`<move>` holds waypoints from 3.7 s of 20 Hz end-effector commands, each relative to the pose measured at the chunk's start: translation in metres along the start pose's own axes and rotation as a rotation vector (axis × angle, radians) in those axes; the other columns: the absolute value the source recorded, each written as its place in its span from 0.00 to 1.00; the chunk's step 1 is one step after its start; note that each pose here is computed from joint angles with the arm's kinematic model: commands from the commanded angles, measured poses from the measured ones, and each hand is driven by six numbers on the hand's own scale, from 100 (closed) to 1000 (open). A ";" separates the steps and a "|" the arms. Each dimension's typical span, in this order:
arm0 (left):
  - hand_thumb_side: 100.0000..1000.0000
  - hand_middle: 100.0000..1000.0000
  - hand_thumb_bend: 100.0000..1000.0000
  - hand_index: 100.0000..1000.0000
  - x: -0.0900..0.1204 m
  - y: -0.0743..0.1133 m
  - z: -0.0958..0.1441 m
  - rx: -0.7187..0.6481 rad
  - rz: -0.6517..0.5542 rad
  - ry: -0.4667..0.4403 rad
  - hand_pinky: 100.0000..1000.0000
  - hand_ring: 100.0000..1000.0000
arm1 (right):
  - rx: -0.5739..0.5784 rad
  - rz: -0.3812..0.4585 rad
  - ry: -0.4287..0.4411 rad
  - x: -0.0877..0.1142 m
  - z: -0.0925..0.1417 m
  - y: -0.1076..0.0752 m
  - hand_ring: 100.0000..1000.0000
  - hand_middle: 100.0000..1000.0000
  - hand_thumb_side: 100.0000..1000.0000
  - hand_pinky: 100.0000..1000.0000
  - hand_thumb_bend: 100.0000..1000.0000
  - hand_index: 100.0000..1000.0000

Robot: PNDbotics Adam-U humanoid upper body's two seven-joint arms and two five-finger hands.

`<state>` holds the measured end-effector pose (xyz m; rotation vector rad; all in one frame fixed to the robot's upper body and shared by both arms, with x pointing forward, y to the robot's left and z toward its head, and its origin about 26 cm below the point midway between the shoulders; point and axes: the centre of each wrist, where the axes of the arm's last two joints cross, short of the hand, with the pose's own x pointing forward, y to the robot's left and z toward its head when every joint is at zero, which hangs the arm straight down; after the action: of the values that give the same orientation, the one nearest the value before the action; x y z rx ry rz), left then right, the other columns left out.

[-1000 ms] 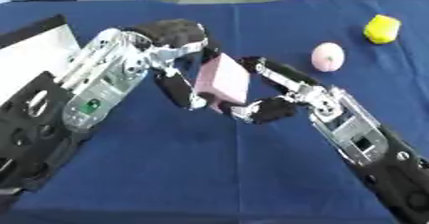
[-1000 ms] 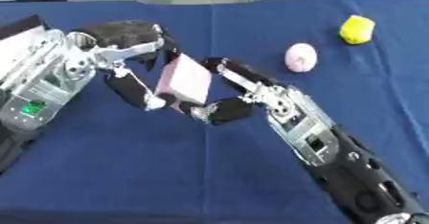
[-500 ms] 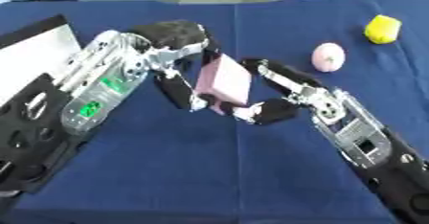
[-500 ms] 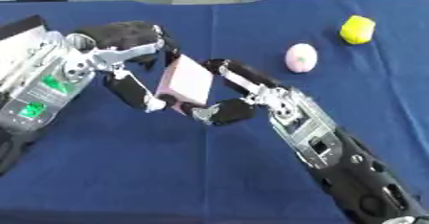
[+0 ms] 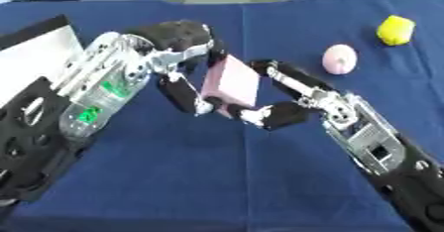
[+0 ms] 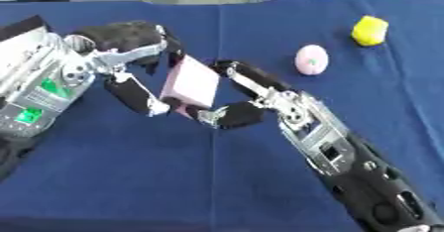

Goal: Pick up the objects with one hand, pass them to the other hand, and then place them into the box on the other side of the table.

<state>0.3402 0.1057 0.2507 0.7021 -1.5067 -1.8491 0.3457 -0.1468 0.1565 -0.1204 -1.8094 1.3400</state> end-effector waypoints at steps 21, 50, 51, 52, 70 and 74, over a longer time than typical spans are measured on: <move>0.00 0.27 0.16 0.40 -0.038 0.015 0.034 0.051 -0.070 0.174 0.44 0.37 | 0.005 0.056 0.048 -0.009 0.013 -0.011 0.88 0.80 0.57 0.99 0.00 0.98; 0.00 0.25 0.18 0.39 -0.051 0.015 0.047 0.021 -0.017 0.232 0.41 0.36 | 0.072 0.070 0.063 -0.011 0.015 -0.011 0.89 0.82 0.48 1.00 0.00 1.00; 0.00 0.25 0.18 0.39 -0.051 0.015 0.047 0.021 -0.014 0.232 0.41 0.36 | 0.070 0.068 0.062 -0.011 0.015 -0.011 0.89 0.82 0.48 1.00 0.00 1.00; 0.00 0.25 0.18 0.39 -0.051 0.015 0.048 0.022 -0.012 0.232 0.41 0.36 | 0.069 0.066 0.061 -0.011 0.015 -0.011 0.89 0.82 0.49 1.00 0.00 1.00; 0.00 0.26 0.10 0.37 -0.054 0.029 0.067 0.297 0.154 0.266 0.39 0.34 | 0.041 0.104 0.024 0.004 0.018 -0.018 0.87 0.76 0.38 0.96 0.00 0.92; 0.00 0.26 0.08 0.36 -0.061 0.032 0.071 0.337 0.179 0.288 0.39 0.34 | 0.008 0.103 0.016 0.011 0.021 -0.023 0.86 0.73 0.39 0.94 0.00 0.90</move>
<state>0.3326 0.1851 0.2860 0.8729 -1.6207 -1.3465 0.3352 -0.1629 0.1663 -0.1905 -1.7666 1.4127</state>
